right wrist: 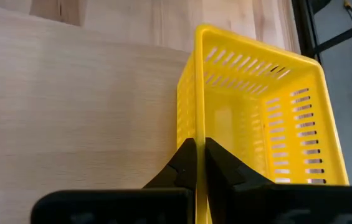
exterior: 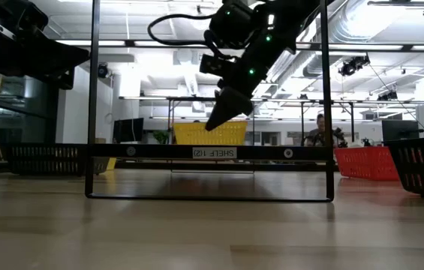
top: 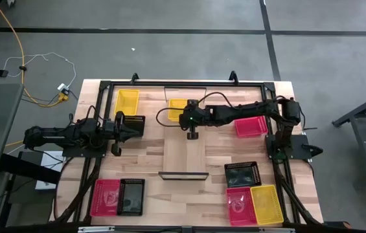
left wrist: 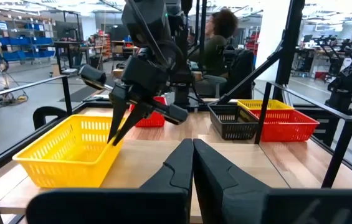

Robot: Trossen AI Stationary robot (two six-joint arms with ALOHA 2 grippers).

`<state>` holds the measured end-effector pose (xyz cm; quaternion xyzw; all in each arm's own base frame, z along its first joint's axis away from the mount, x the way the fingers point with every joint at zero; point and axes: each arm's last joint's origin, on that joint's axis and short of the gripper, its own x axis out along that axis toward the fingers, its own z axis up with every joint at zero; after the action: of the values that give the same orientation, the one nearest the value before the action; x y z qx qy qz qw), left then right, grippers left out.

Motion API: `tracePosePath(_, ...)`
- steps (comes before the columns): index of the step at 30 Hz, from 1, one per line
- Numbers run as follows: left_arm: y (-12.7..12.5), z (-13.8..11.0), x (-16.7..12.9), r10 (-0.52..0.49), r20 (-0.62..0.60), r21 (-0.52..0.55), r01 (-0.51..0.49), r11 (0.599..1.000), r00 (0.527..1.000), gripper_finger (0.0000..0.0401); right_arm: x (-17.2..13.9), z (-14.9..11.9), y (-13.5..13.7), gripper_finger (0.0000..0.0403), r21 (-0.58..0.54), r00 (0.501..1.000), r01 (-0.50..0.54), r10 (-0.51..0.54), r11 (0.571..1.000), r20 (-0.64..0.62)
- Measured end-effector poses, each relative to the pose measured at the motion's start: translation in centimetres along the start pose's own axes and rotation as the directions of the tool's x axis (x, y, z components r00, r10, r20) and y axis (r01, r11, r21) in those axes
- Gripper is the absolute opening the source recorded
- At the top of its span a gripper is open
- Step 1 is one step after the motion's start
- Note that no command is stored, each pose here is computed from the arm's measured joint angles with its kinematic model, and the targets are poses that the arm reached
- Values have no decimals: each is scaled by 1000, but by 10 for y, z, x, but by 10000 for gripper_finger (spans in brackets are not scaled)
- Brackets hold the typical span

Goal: Stack baskets on shelf by color
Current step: Put the top right yellow bin on the shelf

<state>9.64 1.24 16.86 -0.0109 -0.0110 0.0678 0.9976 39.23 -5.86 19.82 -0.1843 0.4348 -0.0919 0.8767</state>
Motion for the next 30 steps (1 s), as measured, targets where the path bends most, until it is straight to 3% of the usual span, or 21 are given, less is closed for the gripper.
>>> tracePosePath(17, 0, 0, 0, 0, 0, 0, 0, 1000, 1000, 0, 1, -1, -3, 7, 19, 1000, 23, -23, 1000, -9)
tracePosePath(25, 0, 0, 0, 0, 0, 0, 0, 1000, 1000, 0, -2, 1, -3, 111, 16, 999, 47, -47, 999, -14)
tracePosePath(30, 0, 0, 0, 1, 0, 0, -1, 1000, 1000, 0, -14, 16, -6, 170, -28, 999, 47, -47, 999, -19)
